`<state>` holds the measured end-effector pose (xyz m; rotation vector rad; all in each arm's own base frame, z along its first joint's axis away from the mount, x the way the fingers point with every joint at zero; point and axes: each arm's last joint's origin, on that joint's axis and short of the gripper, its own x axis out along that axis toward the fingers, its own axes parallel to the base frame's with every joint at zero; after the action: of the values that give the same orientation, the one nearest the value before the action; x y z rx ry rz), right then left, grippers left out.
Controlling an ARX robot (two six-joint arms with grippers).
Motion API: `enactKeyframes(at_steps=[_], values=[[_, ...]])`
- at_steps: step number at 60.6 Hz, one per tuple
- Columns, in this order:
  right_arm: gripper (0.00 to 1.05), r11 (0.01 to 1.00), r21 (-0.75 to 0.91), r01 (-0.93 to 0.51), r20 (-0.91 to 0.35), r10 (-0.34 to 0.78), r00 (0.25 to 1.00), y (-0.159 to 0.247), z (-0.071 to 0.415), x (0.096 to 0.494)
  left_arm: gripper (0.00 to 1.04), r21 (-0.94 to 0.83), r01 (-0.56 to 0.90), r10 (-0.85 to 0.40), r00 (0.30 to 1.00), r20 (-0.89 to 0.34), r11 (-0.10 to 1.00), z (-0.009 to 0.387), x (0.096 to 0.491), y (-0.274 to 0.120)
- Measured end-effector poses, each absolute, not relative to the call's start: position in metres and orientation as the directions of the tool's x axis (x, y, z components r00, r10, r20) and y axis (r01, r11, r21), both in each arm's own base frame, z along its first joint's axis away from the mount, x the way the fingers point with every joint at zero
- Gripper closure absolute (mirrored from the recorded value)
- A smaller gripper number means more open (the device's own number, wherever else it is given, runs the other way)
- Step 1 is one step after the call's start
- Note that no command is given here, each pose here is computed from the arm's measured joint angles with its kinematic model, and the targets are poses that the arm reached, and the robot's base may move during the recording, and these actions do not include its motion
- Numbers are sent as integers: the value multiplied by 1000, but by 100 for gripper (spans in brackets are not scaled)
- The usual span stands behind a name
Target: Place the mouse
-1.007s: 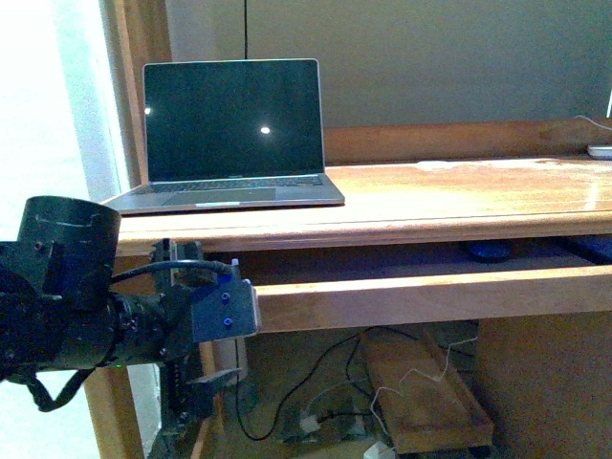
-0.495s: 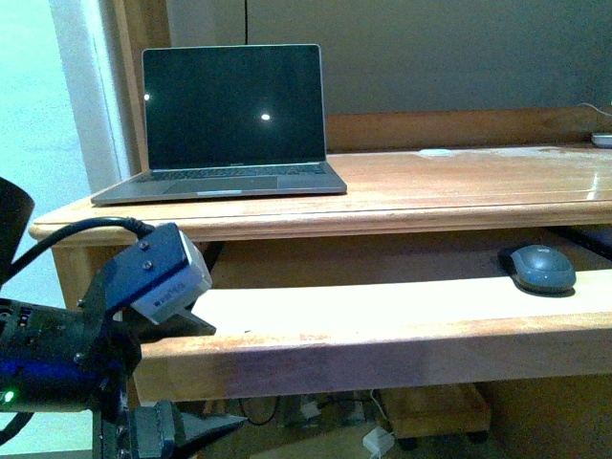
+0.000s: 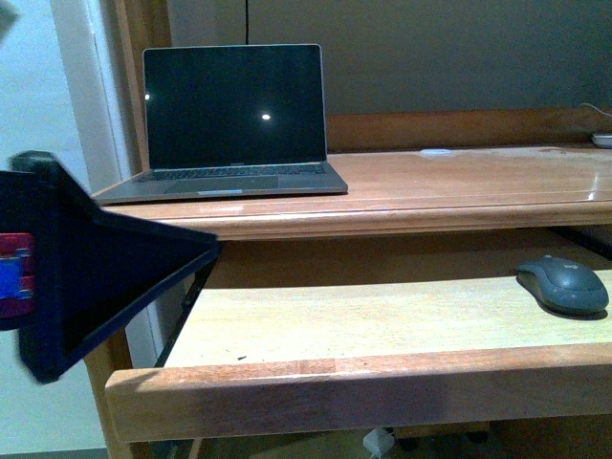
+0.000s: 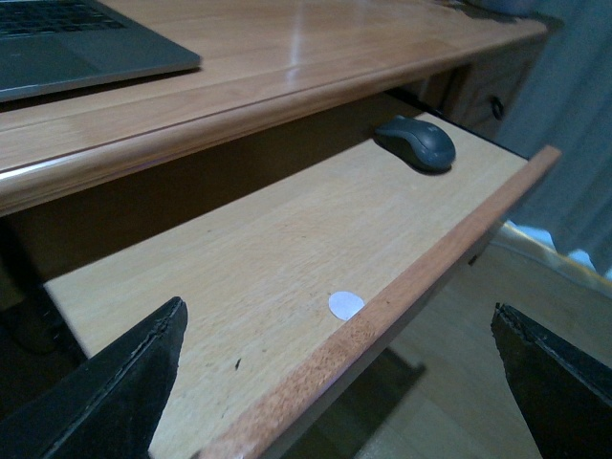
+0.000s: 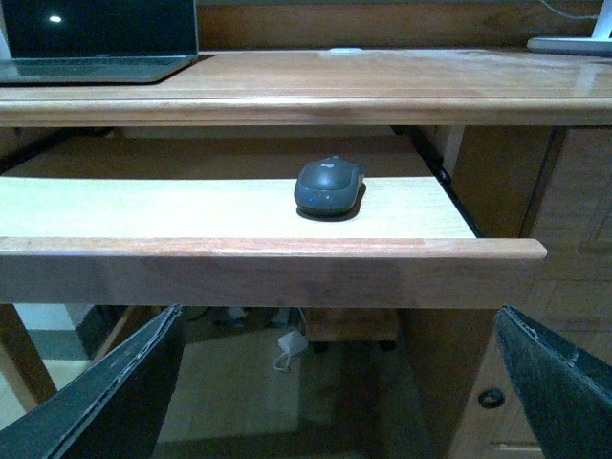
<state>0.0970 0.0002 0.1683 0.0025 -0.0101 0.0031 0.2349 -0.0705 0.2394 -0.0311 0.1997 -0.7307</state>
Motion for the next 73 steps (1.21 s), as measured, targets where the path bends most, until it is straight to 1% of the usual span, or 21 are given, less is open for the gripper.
enactKeyframes(at_steps=[1,2,3,4,5,6,7,9,11,13,17,23,26,28,30,37,41,48,56,59,73], values=[[7,1000,3,-2,10,2,1000,0,168,97,12,-74,603,-606,779,-160,795,239,232,-70],[7,1000,3,-2,10,2,1000,0,168,97,18,-33,494,-495,862,-110,869,238,223,-69],[7,1000,2,-2,10,2,1000,0,168,97,21,-17,423,-423,903,-77,906,237,217,-67],[7,1000,3,-2,10,2,1000,0,168,97,26,-6,319,-319,947,-33,948,236,208,-63],[7,1000,3,-2,10,2,1000,0,168,97,30,-3,247,-247,969,-11,969,235,203,-59],[7,1000,2,-2,10,2,1000,0,168,97,32,-3,213,-213,977,-4,977,235,201,-58],[7,1000,3,-2,10,2,1000,0,168,97,35,-4,149,-149,989,6,989,233,198,-54],[7,1000,5,3,9,-3,1000,0,168,97,41,-7,69,-69,998,14,998,231,194,-48],[7,999,29,39,-40,-37,998,0,167,97,46,-7,21,-21,1000,13,1000,227,190,-42],[7,994,63,84,-121,-76,990,0,169,98,51,-5,5,-5,1000,5,1000,221,187,-39],[7,990,99,100,-152,-85,985,0,180,106,62,-3,3,-3,1000,-6,1000,212,180,-34],[7,989,123,88,-61,-81,995,2,226,141,85,-3,12,-12,1000,-5,1000,202,168,-26],[7,989,126,73,-30,-70,997,5,245,161,92,-3,10,-10,1000,-4,1000,200,165,-23],[7,989,127,72,-25,-69,997,7,254,174,99,-4,6,-6,1000,-3,1000,198,162,-21],[7,990,125,65,-34,-61,998,11,261,187,102,-6,6,-6,1000,-3,1000,196,159,-20],[7,994,90,54,-97,-45,994,26,275,234,102,-3,5,-5,1000,-7,1000,190,152,-15],[7,997,49,56,-183,-47,982,37,272,266,102,-3,10,-10,1000,-5,1000,188,149,-14],[7,997,-24,74,-282,-78,956,50,267,303,102,-4,27,-27,1000,-6,1000,183,142,-6],[7,987,-118,106,-326,-139,935,57,264,330,102,-4,0,0,1000,-6,1000,180,136,-1],[7,974,-203,98,-368,-168,915,59,255,346,102,-4,5,-5,1000,-4,1000,177,130,-1],[7,959,-269,88,-450,-206,869,60,224,367,102,-4,5,-5,1000,0,1000,168,124,-1]])
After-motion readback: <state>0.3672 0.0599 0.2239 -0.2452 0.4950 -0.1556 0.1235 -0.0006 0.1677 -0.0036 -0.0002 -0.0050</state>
